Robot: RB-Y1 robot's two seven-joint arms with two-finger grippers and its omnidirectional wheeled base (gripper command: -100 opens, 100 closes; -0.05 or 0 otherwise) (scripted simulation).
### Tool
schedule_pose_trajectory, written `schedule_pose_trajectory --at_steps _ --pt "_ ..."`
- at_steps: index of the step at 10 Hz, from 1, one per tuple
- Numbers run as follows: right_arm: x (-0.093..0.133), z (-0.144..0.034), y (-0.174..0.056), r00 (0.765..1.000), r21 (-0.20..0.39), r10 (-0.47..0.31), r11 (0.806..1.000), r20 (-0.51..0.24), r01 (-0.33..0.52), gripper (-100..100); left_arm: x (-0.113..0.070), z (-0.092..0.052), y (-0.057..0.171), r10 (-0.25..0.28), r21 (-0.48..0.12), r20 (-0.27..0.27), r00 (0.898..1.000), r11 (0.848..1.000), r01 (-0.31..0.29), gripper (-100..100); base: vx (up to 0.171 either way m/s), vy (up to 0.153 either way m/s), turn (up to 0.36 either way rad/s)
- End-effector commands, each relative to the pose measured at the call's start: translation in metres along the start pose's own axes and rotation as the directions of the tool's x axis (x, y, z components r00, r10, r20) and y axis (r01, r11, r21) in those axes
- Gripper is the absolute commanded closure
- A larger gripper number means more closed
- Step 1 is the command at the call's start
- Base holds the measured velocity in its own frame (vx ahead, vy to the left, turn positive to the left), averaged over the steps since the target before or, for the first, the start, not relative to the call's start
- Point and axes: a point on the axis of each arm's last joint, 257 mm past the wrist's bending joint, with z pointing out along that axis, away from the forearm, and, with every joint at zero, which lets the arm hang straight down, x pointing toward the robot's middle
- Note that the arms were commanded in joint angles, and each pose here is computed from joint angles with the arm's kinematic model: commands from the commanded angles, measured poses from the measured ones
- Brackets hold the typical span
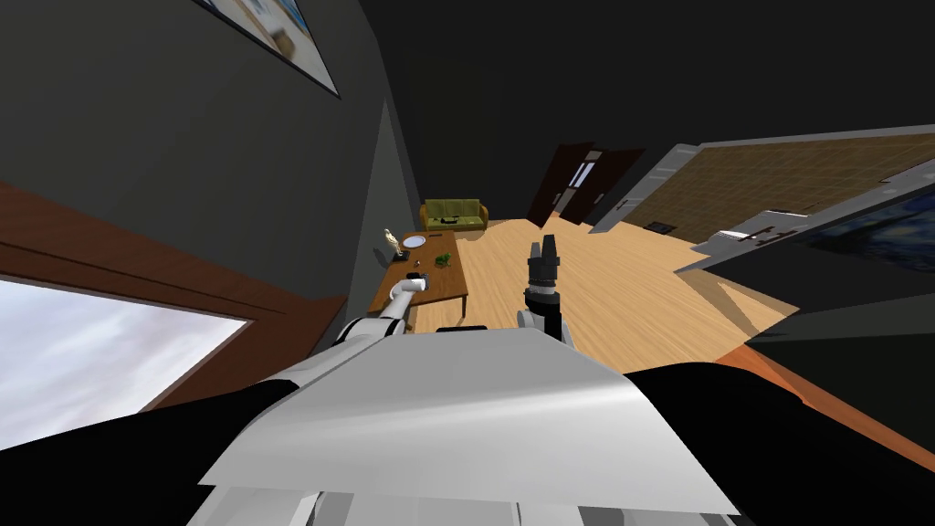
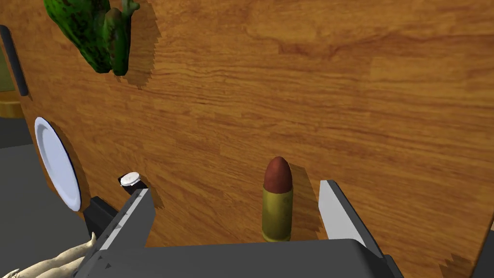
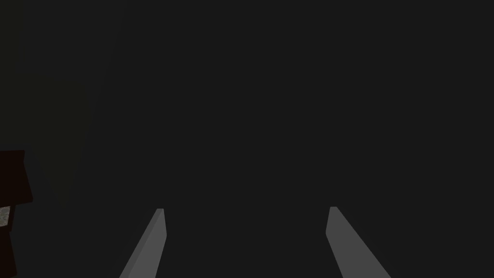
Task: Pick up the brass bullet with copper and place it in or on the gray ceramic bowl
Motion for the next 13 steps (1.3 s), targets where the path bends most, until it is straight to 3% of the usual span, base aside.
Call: schedule_pose_trajectory --at_steps 1,4,7,11,13 --pt "0.0 0.0 0.0 1.0 0.0 0.0 1.0 0.0 0.0 0 -0.002 0.003 0.01 0.008 -0.053 0.012 1.0 0.999 -0.007 -100 0.055 0.007 -0.002" --pt "0.0 0.0 0.0 1.0 0.0 0.0 1.0 0.0 0.0 0 -0.007 0.005 0.028 0.014 -0.114 0.028 1.0 0.993 -0.011 -100 0.052 0.007 -0.001" --pt "0.0 0.0 0.0 1.0 0.0 0.0 1.0 0.0 0.0 0 -0.015 0.004 0.058 0.04 -0.235 0.062 0.997 0.972 -0.024 -100 0.07 0.026 0.008" --pt "0.0 0.0 0.0 1.0 0.0 0.0 1.0 0.0 0.0 0 -0.021 0.002 0.075 0.055 -0.296 0.081 0.995 0.955 -0.029 -100 0.061 0.027 0.009" --pt "0.0 0.0 0.0 1.0 0.0 0.0 1.0 0.0 0.0 0 -0.03 -0.001 0.088 0.072 -0.345 0.102 0.992 0.938 -0.032 -100 0.077 0.042 0.025"
